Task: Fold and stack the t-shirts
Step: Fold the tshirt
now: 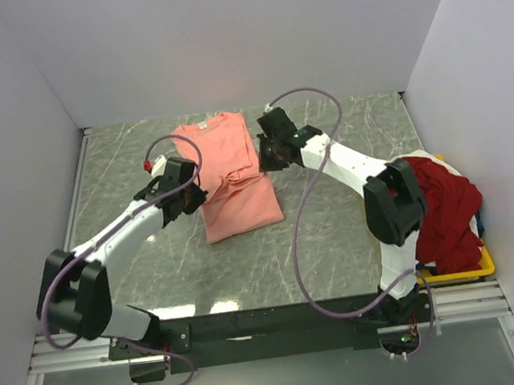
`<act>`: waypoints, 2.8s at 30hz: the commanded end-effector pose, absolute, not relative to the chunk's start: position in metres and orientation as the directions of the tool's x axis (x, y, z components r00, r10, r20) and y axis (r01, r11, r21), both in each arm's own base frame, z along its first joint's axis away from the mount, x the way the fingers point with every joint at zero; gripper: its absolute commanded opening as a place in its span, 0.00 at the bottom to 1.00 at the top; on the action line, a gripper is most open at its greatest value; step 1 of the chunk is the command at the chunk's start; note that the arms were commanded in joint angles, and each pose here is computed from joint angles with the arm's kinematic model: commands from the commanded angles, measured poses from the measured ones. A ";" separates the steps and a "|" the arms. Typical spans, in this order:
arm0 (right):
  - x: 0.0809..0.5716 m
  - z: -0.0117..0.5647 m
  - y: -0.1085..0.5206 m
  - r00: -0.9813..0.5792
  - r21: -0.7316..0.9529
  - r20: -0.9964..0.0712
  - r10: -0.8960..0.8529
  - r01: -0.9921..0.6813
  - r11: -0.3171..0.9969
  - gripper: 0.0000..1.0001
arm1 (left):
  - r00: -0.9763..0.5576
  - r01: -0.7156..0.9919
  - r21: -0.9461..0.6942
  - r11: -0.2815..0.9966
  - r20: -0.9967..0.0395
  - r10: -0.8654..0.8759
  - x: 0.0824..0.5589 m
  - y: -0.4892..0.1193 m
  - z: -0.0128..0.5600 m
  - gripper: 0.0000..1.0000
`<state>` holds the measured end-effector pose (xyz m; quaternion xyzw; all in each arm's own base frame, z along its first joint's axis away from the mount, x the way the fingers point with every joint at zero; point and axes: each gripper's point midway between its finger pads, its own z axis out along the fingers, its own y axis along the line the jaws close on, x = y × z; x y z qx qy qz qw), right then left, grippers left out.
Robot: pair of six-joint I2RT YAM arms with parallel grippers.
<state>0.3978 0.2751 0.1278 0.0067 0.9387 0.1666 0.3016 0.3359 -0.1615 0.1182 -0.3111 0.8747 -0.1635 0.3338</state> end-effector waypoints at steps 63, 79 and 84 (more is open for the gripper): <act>0.352 0.067 0.248 -0.842 0.374 -0.524 0.129 -0.091 0.923 0.54 | -0.626 -0.332 -0.619 0.711 -0.419 -0.657 0.315 -0.151 0.075 0.43; 0.347 0.054 0.264 -0.870 0.444 -0.471 0.143 -0.094 0.891 0.47 | -0.650 -0.348 -0.616 0.707 -0.385 -0.655 0.308 -0.166 0.052 0.43; 0.344 0.050 0.266 -0.879 0.457 -0.454 0.148 -0.087 0.885 0.47 | -0.649 -0.362 -0.604 0.710 -0.383 -0.657 0.304 -0.166 0.049 0.42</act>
